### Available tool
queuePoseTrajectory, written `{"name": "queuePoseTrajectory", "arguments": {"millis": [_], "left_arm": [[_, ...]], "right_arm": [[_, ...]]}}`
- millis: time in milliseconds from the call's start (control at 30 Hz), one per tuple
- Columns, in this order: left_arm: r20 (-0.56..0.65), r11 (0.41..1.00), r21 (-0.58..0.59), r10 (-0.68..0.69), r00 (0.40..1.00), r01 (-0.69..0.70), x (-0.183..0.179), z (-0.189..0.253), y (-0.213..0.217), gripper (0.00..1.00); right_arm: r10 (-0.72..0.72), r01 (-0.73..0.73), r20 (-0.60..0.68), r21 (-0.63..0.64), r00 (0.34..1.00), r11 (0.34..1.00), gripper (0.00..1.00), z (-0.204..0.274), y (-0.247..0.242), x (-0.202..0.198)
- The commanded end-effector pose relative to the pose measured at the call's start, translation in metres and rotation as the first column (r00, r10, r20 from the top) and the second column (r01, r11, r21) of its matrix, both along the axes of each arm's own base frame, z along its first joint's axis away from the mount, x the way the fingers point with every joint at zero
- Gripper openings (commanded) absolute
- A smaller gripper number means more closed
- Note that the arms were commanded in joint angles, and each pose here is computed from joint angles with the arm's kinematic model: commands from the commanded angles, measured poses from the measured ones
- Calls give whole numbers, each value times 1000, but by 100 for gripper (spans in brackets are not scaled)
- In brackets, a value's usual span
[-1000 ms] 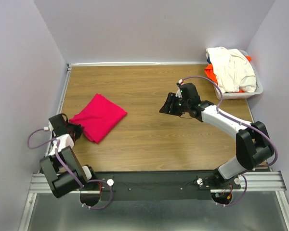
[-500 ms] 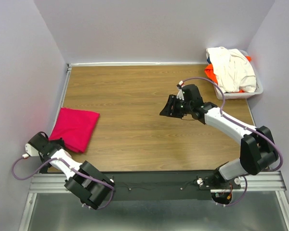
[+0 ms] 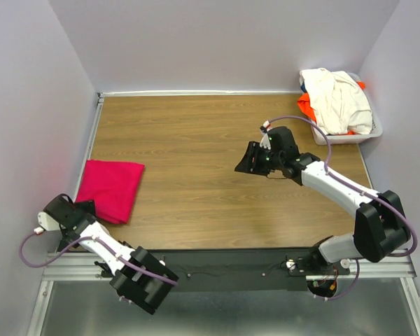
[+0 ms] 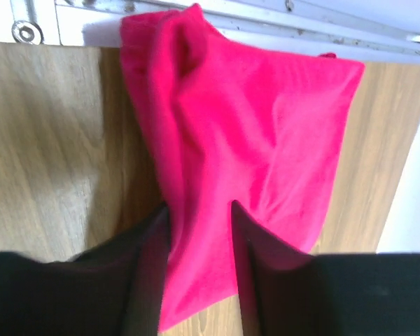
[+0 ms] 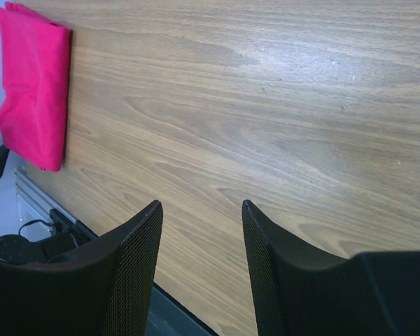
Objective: Fold and stack the t-shirts
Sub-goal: Neatly place the folded tshirt to the corner, then reset both grippers
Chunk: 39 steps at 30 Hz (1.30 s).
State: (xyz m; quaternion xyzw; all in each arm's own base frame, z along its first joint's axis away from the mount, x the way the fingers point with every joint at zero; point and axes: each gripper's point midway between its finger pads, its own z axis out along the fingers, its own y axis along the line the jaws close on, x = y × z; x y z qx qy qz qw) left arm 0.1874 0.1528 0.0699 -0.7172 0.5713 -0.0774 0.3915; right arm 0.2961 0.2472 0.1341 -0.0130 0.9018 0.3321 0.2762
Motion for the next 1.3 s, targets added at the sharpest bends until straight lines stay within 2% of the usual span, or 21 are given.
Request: {"name": "queuePoseTrajectory", "arguments": {"millis": [0, 67, 133, 167, 233, 433, 467, 567, 600, 667, 700, 767, 800, 833, 900, 967, 1033, 1133, 1267], "left_arm": [[-56, 1000, 27, 11, 998, -9, -5, 10, 9, 72], [-45, 998, 55, 4, 999, -2, -4, 20, 13, 83], [-31, 997, 83, -5, 999, 7, -2, 29, 14, 85], [-18, 993, 119, -16, 1000, 18, 1, 41, 18, 97], [21, 976, 200, -90, 996, 84, 11, 66, 19, 99], [22, 934, 314, -188, 982, 172, 49, 113, 4, 99], [33, 915, 320, -270, 962, 246, 67, 119, -20, 99], [63, 906, 325, -305, 950, 270, 92, 134, -43, 99], [57, 883, 310, -388, 920, 353, 107, 131, -71, 99], [65, 847, 332, -460, 886, 415, 125, 143, -98, 99], [46, 792, 329, -557, 829, 513, 140, 140, -136, 99], [44, 734, 373, -625, 780, 567, 156, 158, -175, 99], [2, 659, 363, -708, 707, 659, 163, 149, -218, 99], [10, 617, 407, -740, 672, 674, 172, 168, -237, 99], [-50, 519, 410, -808, 587, 750, 183, 162, -277, 98], [-59, 392, 463, -882, 468, 795, 182, 182, -324, 98], [-82, 303, 495, -917, 391, 814, 181, 185, -350, 98], [-99, 109, 544, -976, 193, 832, 168, 193, -389, 98], [-183, -97, 561, -983, 8, 822, 149, 179, -412, 98]], "right_arm": [[11, -11, -16, -4, 1000, 1000, 56, -3, -5, -9], [14, -14, -19, -5, 1000, 1000, 56, -4, -4, -9], [16, -16, -18, -3, 1000, 1000, 56, -3, -4, -9], [15, -15, -15, -4, 1000, 1000, 56, -3, -4, -9], [12, -12, -5, -3, 1000, 1000, 56, 0, -4, -7], [-1, 1, 0, -9, 1000, 1000, 56, 1, -5, -5], [-8, 8, 3, -14, 1000, 1000, 56, 0, -6, -3], [-24, 25, 22, -17, 999, 1000, 56, 6, -8, 1], [-28, 29, 34, -16, 999, 999, 56, 9, -8, 2], [-42, 43, 51, -17, 998, 999, 56, 14, -10, 5], [-58, 60, 64, -25, 996, 998, 57, 16, -12, 9], [-91, 95, 86, -35, 992, 995, 57, 20, -16, 14], [-104, 108, 103, -33, 989, 994, 57, 27, -17, 19], [-121, 127, 117, -41, 986, 991, 57, 29, -19, 22], [-143, 150, 136, -45, 980, 988, 57, 34, -22, 28], [-170, 180, 168, -48, 971, 982, 57, 45, -26, 34], [-197, 210, 195, -47, 961, 977, 57, 53, -31, 39], [-247, 270, 254, -57, 935, 961, 57, 67, -42, 44], [-306, 342, 320, -60, 897, 938, 59, 82, -59, 46]]}}
